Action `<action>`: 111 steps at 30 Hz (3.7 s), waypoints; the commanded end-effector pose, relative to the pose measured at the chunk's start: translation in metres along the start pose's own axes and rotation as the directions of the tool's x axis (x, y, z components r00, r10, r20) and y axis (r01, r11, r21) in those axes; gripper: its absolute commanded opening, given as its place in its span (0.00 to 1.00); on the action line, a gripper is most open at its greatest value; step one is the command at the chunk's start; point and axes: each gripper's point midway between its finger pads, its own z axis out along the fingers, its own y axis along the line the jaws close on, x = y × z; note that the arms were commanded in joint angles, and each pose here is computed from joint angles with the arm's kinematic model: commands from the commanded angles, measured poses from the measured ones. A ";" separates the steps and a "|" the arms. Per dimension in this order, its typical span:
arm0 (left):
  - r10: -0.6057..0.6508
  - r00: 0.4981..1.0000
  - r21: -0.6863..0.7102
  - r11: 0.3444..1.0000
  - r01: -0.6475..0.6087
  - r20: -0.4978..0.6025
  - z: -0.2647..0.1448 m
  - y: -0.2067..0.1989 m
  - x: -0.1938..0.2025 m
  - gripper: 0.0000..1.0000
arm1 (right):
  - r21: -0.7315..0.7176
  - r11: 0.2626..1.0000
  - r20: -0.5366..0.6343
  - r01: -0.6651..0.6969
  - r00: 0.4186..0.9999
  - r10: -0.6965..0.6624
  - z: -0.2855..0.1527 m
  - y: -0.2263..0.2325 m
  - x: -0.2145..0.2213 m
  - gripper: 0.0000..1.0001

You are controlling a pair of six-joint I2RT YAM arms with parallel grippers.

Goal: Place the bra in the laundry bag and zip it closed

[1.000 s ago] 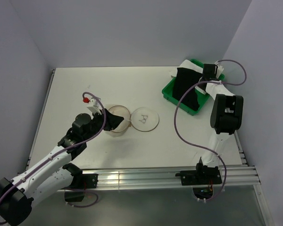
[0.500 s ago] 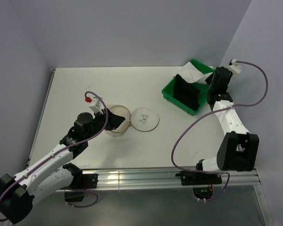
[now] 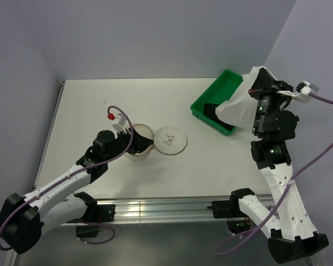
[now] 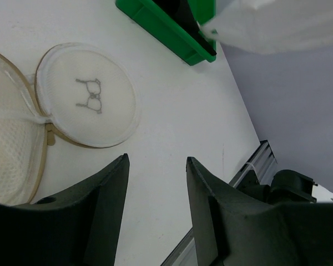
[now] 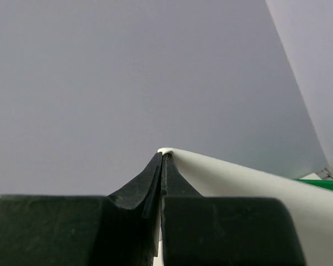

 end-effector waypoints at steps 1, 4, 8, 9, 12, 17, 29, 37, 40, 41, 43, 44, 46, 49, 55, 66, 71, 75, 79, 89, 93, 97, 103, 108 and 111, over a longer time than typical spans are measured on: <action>0.001 0.999 0.112 0.994 -0.006 0.036 0.004 -0.036 -0.020 0.52 | -0.065 0.998 0.017 -0.019 1.000 0.020 -0.016 0.021 -0.024 0.00; 0.003 1.000 0.128 0.992 -0.006 0.022 0.008 -0.043 -0.019 0.52 | -0.137 0.988 -0.083 -0.069 0.995 0.058 -0.037 0.037 -0.018 0.00; 0.026 1.000 0.150 0.988 -0.025 -0.001 0.015 -0.056 -0.014 0.53 | -0.203 0.969 -0.227 -0.142 0.969 0.095 -0.086 0.039 0.000 0.00; 0.038 0.999 0.148 0.988 -0.037 -0.002 0.016 -0.057 -0.015 0.53 | -0.223 0.962 -0.249 -0.157 0.963 0.099 -0.096 0.040 0.001 0.00; 0.048 0.999 0.150 0.988 -0.046 -0.010 0.021 -0.060 -0.015 0.53 | -0.288 0.939 -0.337 -0.189 0.938 0.085 -0.132 0.042 -0.005 0.00; 0.057 0.998 0.151 0.987 -0.055 -0.008 0.026 -0.065 -0.020 0.54 | -0.429 0.852 -0.515 -0.299 0.856 0.041 -0.184 0.067 -0.006 0.00; 0.064 0.998 0.174 0.983 -0.063 -0.005 0.036 -0.081 -0.030 0.57 | -0.476 0.773 -0.628 -0.418 0.778 0.034 -0.187 0.099 0.012 0.00; 0.070 0.996 0.153 0.986 -0.062 -0.046 0.049 -0.069 -0.015 0.67 | -0.156 0.980 -0.727 -0.127 0.686 -0.027 -0.142 0.013 0.159 0.00; 0.096 0.993 0.154 0.985 -0.083 -0.076 0.060 -0.062 0.000 0.75 | -0.078 0.996 -0.757 -0.046 0.653 -0.029 -0.142 -0.018 0.202 0.00; 0.098 0.989 0.147 0.986 -0.082 -0.110 0.068 -0.055 0.012 0.77 | -0.103 0.991 -0.749 -0.082 0.663 -0.022 -0.139 -0.010 0.204 0.00; 0.126 0.982 0.184 0.978 -0.100 -0.139 0.077 -0.062 0.024 0.80 | -0.119 0.986 -0.739 -0.119 0.674 -0.008 -0.138 -0.005 0.205 0.00; 0.134 0.979 0.187 0.977 -0.104 -0.155 0.085 -0.061 0.033 0.81 | -0.129 0.982 -0.721 -0.135 0.693 0.001 -0.134 0.000 0.199 0.00; 0.182 0.971 0.215 0.966 -0.146 -0.156 0.090 -0.067 0.043 0.85 | -0.165 0.973 -0.700 -0.159 0.714 -0.003 -0.133 0.009 0.187 0.00; 0.226 0.962 0.252 0.950 -0.184 -0.151 0.099 -0.070 0.056 0.90 | -0.188 0.970 -0.672 -0.153 0.741 -0.013 -0.130 0.013 0.173 0.00; 0.292 0.934 0.318 0.922 -0.219 -0.204 0.127 -0.076 0.087 0.94 | -0.226 0.956 -0.675 -0.184 0.737 -0.018 -0.136 0.021 0.165 0.00; 0.283 0.925 0.427 0.891 -0.156 -0.253 0.153 -0.090 0.117 0.80 | -0.276 0.932 -0.630 -0.234 0.776 0.009 -0.140 0.037 0.128 0.00; 0.268 0.930 0.376 0.913 -0.161 -0.252 0.159 -0.082 0.115 0.39 | -0.279 0.931 -0.620 -0.234 0.784 0.011 -0.143 0.036 0.120 0.00; 0.233 0.935 0.378 0.918 -0.120 -0.269 0.158 -0.085 0.117 0.57 | -0.205 0.963 -0.666 -0.175 0.746 -0.006 -0.151 0.013 0.142 0.00; 0.237 0.946 0.277 0.945 -0.172 -0.222 0.146 -0.070 0.102 0.99 | -0.078 0.995 -0.718 -0.064 0.696 -0.011 -0.168 -0.032 0.175 0.00; 0.261 0.948 0.033 0.965 -0.260 -0.181 0.121 -0.029 0.081 0.99 | 0.026 0.995 -0.814 0.099 0.579 -0.037 -0.166 -0.071 0.251 0.42; 0.286 0.932 0.019 0.957 -0.289 -0.224 0.127 -0.025 0.088 0.99 | 0.000 0.996 -0.802 0.093 0.594 -0.055 -0.165 -0.067 0.243 0.91; 0.312 0.925 0.007 0.948 -0.318 -0.216 0.143 -0.028 0.083 0.99 | -0.021 0.999 -0.778 0.029 0.627 -0.035 -0.170 -0.056 0.222 0.90; 0.367 0.911 0.025 0.929 -0.369 -0.188 0.167 -0.038 0.071 0.97 | 0.039 0.996 -0.831 0.075 0.556 -0.009 -0.203 -0.088 0.251 0.73; 0.331 0.901 0.064 0.943 -0.326 -0.281 0.182 -0.036 0.087 0.99 | 0.092 0.991 -0.832 0.098 0.555 0.023 -0.216 -0.108 0.263 0.53; 0.329 0.879 0.071 0.943 -0.325 -0.346 0.195 -0.028 0.103 0.98 | 0.096 0.993 -0.804 0.066 0.594 0.038 -0.212 -0.104 0.255 0.51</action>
